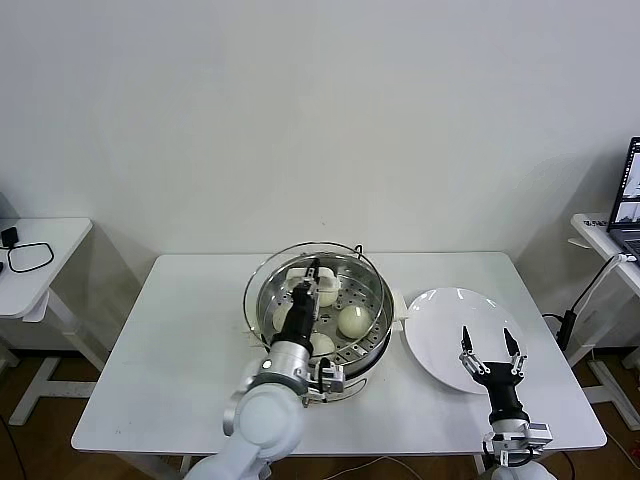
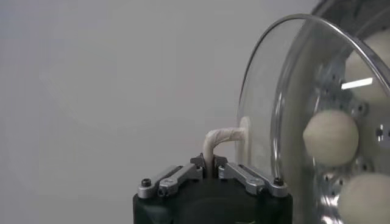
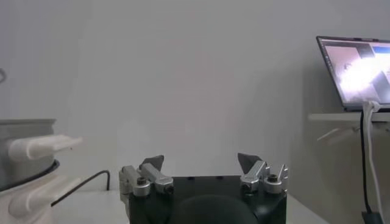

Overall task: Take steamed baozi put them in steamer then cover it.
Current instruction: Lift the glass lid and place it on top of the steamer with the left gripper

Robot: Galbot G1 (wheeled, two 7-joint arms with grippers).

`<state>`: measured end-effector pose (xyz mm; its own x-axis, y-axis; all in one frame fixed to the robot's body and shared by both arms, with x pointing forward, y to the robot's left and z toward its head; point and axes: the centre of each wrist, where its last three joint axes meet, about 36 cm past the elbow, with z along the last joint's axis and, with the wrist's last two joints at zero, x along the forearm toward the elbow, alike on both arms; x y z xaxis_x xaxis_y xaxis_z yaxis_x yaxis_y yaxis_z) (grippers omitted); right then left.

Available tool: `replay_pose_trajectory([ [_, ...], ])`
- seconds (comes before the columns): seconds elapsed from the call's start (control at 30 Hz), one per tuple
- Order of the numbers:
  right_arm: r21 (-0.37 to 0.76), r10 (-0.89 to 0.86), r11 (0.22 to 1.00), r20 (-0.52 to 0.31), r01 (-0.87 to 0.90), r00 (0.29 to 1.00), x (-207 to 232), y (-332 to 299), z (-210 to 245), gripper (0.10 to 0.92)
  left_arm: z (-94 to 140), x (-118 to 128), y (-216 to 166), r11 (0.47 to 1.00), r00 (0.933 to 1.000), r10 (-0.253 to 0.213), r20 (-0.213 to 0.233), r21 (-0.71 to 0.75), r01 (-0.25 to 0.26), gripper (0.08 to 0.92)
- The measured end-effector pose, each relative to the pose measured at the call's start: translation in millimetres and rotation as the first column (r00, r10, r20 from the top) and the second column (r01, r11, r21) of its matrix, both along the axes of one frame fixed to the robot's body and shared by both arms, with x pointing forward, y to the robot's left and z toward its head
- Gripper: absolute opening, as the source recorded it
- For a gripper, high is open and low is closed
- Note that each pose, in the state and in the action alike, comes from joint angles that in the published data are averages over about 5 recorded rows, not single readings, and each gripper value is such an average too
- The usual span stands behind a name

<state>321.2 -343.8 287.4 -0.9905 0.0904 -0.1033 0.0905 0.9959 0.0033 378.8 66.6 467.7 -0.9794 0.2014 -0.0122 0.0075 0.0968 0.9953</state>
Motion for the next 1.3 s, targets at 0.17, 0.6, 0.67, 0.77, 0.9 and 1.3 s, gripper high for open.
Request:
replay_pose_trajectory([
  [0.17, -0.002, 0.001, 1.0, -0.006, -0.001, 1.0, 0.0, -0.2, -2.5, 0.823, -6.9, 1.5, -9.8, 1.0, 1.0, 0.005, -0.004, 0.017, -0.005, 0.189],
  [0.6, -0.004, 0.006, 1.0, -0.014, -0.006, 1.0, 0.1, 2.2, -6.8, 0.823, -17.5, 5.3, -24.9, 0.999, 0.9997, 0.026, 0.001, 0.034, -0.026, 0.189],
  [0.67, -0.005, 0.005, 1.0, -0.014, -0.006, 1.0, 0.2, 2.1, -7.2, 0.823, -18.9, 5.5, -27.3, 0.999, 0.9996, 0.027, 0.003, 0.034, -0.027, 0.189],
  [0.77, -0.006, 0.005, 1.0, -0.016, -0.005, 1.0, 0.2, 2.0, -8.0, 0.823, -21.0, 6.4, -30.0, 0.999, 0.9996, 0.029, 0.007, 0.037, -0.029, 0.189],
  [0.9, -0.007, 0.004, 1.0, -0.018, -0.004, 1.0, 0.4, 1.5, -9.1, 0.823, -24.5, 6.5, -33.7, 0.999, 0.9996, 0.029, 0.008, 0.043, -0.029, 0.189],
  [1.3, -0.009, 0.005, 1.0, -0.02, -0.005, 1.0, 1.1, 1.2, -10.0, 0.823, -33.9, 5.7, -39.6, 0.998, 0.9997, 0.024, 0.006, 0.062, -0.025, 0.189],
])
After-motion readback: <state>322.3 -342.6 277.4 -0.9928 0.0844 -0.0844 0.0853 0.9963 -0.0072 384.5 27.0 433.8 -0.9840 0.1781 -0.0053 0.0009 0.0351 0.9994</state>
